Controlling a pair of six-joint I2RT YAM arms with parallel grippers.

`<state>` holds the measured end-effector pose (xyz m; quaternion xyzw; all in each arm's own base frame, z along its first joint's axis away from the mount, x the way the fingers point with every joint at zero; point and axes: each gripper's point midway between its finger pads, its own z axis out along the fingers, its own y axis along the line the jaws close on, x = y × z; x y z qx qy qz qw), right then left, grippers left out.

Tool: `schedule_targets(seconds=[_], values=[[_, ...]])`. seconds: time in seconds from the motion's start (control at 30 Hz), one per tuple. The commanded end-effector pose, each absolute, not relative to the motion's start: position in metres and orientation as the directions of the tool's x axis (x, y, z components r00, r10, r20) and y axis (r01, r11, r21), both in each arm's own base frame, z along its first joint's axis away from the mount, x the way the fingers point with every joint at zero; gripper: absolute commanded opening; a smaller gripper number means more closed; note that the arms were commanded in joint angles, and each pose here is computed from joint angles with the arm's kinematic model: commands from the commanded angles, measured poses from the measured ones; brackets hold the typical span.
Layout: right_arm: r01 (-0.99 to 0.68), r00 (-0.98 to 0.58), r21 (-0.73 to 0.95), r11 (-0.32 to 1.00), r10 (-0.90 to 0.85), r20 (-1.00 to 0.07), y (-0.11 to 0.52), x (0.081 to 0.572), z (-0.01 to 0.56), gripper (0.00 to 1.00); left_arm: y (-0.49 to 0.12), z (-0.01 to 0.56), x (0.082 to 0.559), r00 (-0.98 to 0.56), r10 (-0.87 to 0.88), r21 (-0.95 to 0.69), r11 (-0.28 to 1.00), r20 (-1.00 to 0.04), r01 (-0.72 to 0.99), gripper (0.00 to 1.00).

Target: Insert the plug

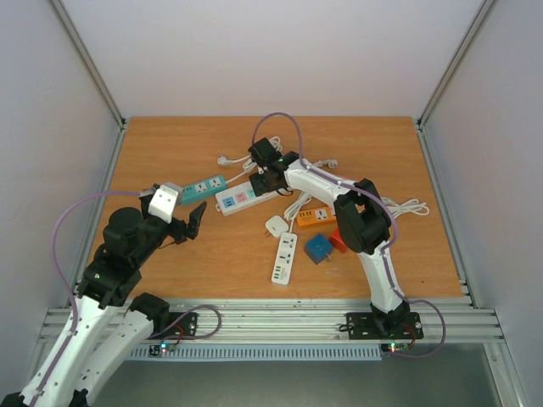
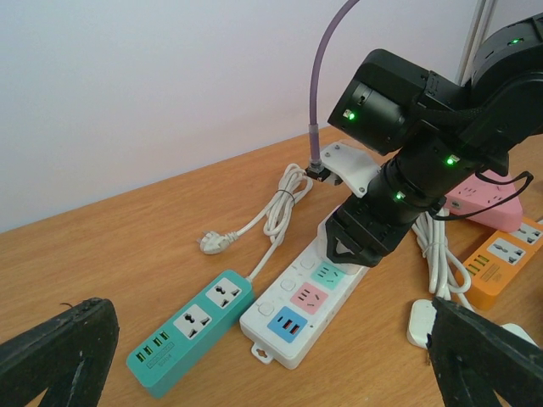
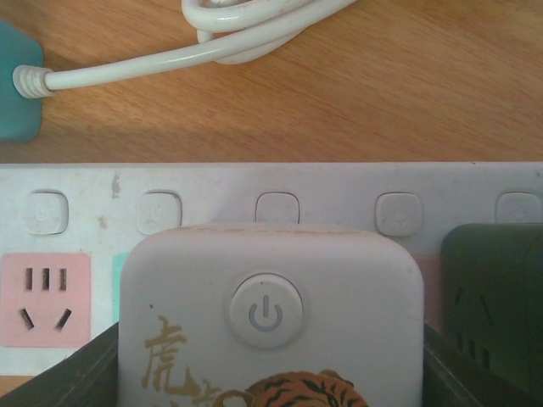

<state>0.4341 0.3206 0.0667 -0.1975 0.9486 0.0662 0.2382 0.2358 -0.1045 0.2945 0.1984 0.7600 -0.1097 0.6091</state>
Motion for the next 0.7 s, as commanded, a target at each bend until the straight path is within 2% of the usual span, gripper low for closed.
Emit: schedule_targets(seconds=[0.0, 0.13, 0.33, 0.4, 0.53, 0.67], values=[[-0.383, -0.878, -0.184, 0.905, -0.419, -0.232, 0.262, 0.404, -0.009, 0.42, -0.107, 0.302, 0.24, -0.135, 0.162, 0.088, 0.894, -0.978, 0.439, 0.99], [-0.401, -0.879, -0.194, 0.895, -0.436, -0.192, 0.255, 0.397, 0.0, 0.42, -0.107, 0.303, 0.24, -0.133, 0.162, 0.088, 0.894, -0.978, 0.439, 0.99], [-0.463, -0.867, -0.063, 0.884, -0.467, -0.176, 0.27, 0.386, 0.026, 0.44, -0.108, 0.302, 0.241, -0.135, 0.162, 0.087, 0.893, -0.978, 0.442, 0.99], [-0.455, -0.873, -0.014, 0.89, -0.449, -0.191, 0.281, 0.389, 0.037, 0.52, -0.108, 0.302, 0.241, -0.135, 0.162, 0.087, 0.893, -0.978, 0.442, 0.99], [-0.433, -0.869, 0.044, 0.9, -0.404, -0.287, 0.298, 0.403, 0.069, 0.75, -0.105, 0.302, 0.242, -0.137, 0.161, 0.089, 0.901, -0.977, 0.424, 0.99], [-0.441, -0.846, 0.118, 0.89, -0.368, -0.386, 0.312, 0.407, 0.114, 0.86, -0.106, 0.298, 0.243, -0.143, 0.148, 0.074, 0.903, -0.979, 0.423, 0.99]])
